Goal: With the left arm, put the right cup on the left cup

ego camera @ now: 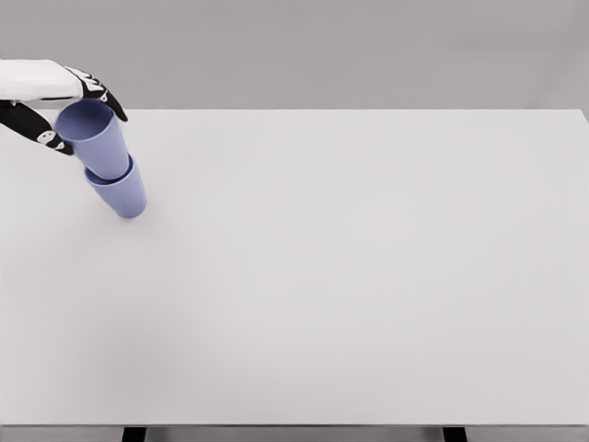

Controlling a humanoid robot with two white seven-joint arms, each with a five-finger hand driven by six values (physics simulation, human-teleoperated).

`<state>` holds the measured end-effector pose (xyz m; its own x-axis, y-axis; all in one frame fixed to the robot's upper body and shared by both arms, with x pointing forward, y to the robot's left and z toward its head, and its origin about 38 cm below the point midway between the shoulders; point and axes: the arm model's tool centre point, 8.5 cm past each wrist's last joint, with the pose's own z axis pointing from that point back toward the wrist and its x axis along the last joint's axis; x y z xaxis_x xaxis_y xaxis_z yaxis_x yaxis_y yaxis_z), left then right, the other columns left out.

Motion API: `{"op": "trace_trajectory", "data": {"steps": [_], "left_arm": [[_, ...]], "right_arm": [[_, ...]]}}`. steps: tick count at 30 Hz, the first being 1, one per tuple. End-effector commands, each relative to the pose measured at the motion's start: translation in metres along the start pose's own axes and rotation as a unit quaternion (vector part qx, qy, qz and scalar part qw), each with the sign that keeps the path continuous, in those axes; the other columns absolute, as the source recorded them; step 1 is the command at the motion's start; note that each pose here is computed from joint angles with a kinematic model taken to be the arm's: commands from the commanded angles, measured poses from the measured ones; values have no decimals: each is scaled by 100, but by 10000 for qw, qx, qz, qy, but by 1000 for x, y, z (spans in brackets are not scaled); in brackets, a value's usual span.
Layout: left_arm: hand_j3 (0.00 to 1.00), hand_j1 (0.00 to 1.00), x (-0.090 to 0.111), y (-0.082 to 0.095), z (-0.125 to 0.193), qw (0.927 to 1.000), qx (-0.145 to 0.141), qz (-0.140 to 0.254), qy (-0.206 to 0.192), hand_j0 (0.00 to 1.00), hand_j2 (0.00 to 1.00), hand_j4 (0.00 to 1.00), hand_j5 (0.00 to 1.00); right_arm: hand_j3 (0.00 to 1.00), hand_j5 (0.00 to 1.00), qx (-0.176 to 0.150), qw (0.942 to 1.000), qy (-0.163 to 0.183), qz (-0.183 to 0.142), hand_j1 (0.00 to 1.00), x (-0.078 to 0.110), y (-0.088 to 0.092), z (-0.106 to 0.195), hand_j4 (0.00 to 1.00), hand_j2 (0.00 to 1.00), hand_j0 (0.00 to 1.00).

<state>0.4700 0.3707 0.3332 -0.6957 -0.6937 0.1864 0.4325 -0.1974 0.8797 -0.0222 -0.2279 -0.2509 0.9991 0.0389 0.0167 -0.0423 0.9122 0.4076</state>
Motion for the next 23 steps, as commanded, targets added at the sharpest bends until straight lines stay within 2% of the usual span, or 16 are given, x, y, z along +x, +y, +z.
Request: {"op": "trace_trajectory", "data": {"steps": [1, 8, 9, 10, 11, 13, 14, 16, 19, 20, 23], "left_arm": [[88, 88, 0, 1, 1, 10000, 42, 23, 2, 88, 88, 88, 88], [90, 90, 0, 1, 1, 10000, 34, 25, 3, 90, 90, 90, 90], [92, 92, 3, 1, 1, 10000, 30, 10, -41, 92, 92, 92, 92], [100, 100, 12, 4, 1, 9998, 88, 9, -189, 100, 100, 100, 100], [100, 100, 22, 7, 9, 9989, 238, 117, -381, 100, 100, 100, 100], [100, 100, 57, 11, 19, 9942, 431, 255, -949, 100, 100, 100, 100], [100, 100, 82, 12, 19, 9883, 501, 364, -1393, 100, 100, 100, 100], [100, 100, 113, 14, 20, 9783, 571, 479, -1934, 100, 100, 100, 100], [100, 100, 138, 9, 13, 9704, 470, 458, -2323, 100, 100, 100, 100], [100, 100, 135, -2, 9, 9695, 397, 603, -2341, 100, 100, 100, 100], [100, 100, 135, -10, 4, 9671, 400, 722, -2405, 100, 100, 100, 100]], "right_arm": [[100, 100, 2, 10000, 0, 2, 100, 0, 0, 0, 100, 100, 100], [100, 100, 2, 10000, 0, 2, 100, 0, 0, 0, 100, 100, 100], [100, 100, 3, 10000, 3, 9, 100, 0, 0, 0, 100, 100, 100], [100, 100, 2, 10000, 0, 2, 100, 0, 0, 0, 100, 100, 100], [100, 100, 3, 10000, 3, 9, 100, 0, 0, 0, 100, 100, 100], [100, 100, 2, 10000, 0, 2, 100, 0, 0, 0, 100, 100, 100], [100, 100, 2, 10000, 0, 2, 100, 0, 0, 0, 100, 100, 100], [100, 100, 3, 10000, 3, 9, 100, 0, 0, 0, 100, 100, 100], [100, 100, 2, 10000, 0, 2, 100, 0, 0, 0, 100, 100, 100], [100, 100, 3, 10000, 3, 9, 100, 0, 0, 0, 100, 100, 100], [100, 100, 3, 10000, 3, 9, 100, 0, 0, 0, 100, 100, 100]]}}
